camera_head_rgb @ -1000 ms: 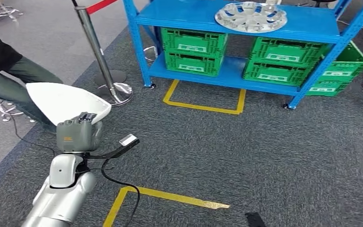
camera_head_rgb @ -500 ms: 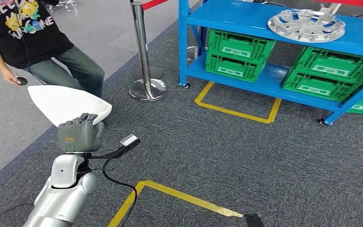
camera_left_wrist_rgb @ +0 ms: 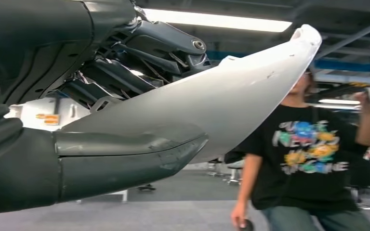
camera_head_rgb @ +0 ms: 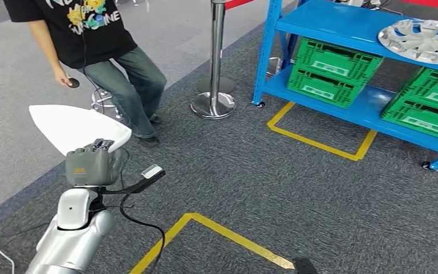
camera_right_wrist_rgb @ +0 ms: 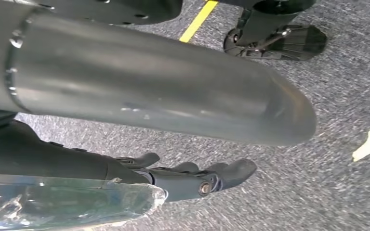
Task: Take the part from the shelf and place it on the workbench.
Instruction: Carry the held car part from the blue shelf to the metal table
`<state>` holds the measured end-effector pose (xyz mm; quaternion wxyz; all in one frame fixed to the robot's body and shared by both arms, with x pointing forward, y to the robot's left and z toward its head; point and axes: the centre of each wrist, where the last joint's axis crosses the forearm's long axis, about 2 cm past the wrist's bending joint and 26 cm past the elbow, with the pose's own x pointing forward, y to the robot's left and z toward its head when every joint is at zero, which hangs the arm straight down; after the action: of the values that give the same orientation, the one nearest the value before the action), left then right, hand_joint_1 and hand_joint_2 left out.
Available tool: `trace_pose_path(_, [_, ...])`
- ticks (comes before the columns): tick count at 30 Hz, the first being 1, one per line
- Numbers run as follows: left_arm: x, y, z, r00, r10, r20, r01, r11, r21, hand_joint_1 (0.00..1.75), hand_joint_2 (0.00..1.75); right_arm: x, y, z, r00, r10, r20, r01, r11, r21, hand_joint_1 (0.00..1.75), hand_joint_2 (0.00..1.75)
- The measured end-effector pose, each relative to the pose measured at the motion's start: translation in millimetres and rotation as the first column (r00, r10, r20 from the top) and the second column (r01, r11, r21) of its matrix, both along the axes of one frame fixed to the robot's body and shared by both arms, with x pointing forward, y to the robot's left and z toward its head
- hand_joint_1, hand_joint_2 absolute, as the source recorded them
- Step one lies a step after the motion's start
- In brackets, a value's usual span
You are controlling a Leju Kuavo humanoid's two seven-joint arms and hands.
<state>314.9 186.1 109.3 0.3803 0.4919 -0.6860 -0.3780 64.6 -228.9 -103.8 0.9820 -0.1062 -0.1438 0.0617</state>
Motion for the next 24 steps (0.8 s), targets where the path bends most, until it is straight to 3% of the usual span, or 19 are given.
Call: trace_pose_path(24, [-1.6, 6.6, -4.1, 1.000, 0.023, -0.015, -0.023, 1.000, 0.005, 1.75, 1.75, -2.0, 0.9, -0.2, 1.000, 0.016, -0.005, -0.016, 1.000, 0.002, 0.00, 0.00])
